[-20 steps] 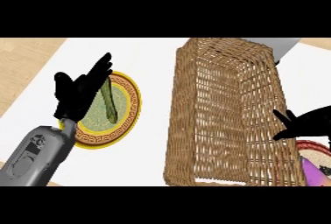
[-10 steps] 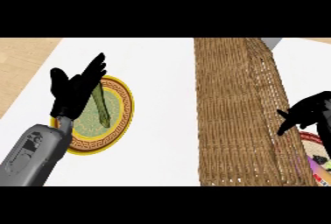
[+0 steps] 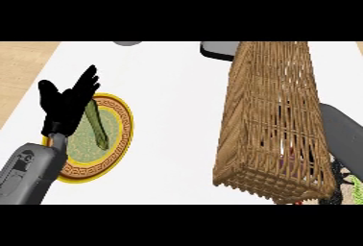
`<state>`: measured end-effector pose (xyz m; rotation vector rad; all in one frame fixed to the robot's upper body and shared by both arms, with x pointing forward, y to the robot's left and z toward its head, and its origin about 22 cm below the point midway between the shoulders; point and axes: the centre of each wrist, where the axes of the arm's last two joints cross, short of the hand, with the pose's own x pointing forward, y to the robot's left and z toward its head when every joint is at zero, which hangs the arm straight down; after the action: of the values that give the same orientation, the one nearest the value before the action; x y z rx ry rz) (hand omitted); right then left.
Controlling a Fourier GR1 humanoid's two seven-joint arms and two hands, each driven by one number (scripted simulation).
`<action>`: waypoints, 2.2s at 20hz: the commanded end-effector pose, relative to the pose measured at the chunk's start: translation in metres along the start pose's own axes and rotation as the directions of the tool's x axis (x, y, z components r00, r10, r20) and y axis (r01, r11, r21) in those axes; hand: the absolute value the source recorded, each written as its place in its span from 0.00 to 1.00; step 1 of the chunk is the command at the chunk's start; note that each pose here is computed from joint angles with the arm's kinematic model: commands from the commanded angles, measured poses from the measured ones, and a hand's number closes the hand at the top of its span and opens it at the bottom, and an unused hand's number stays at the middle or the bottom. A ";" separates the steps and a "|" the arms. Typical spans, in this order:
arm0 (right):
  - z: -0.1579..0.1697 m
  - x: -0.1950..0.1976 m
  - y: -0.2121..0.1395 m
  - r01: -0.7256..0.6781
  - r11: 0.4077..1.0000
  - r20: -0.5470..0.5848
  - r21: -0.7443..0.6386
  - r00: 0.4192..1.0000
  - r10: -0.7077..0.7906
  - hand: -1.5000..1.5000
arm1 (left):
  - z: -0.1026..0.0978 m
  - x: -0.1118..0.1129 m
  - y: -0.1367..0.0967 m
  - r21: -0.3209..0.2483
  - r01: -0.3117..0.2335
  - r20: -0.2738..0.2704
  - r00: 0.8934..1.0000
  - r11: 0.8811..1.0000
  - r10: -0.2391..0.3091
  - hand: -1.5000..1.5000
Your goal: Pick the can from the placemat and place it in the basket
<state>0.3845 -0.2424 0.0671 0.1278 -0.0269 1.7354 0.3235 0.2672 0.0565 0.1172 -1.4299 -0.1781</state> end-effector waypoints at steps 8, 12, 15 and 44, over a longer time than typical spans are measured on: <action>-0.069 0.027 0.000 -0.082 0.977 -0.116 0.196 0.987 0.106 0.00 | 0.010 -0.008 0.025 0.053 -0.009 -0.030 0.999 0.999 0.011 0.50; -0.063 0.025 -0.003 -0.108 0.965 -0.152 0.238 0.977 0.147 0.00 | 0.016 -0.021 0.024 0.068 -0.011 -0.012 1.000 0.998 0.012 0.50; -0.067 0.011 0.005 -0.091 0.964 -0.149 0.250 0.980 0.131 0.00 | 0.018 -0.020 0.016 0.042 -0.017 -0.037 0.999 0.999 0.019 0.50; -0.076 0.005 0.023 -0.164 0.942 -0.109 0.294 0.973 0.203 0.00 | 0.021 -0.029 0.028 0.076 -0.017 -0.026 0.999 0.997 0.019 0.50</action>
<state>0.3768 -0.2205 0.0274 0.1584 0.1009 1.9033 0.3008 0.3022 0.0411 0.1664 -1.4083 -0.1105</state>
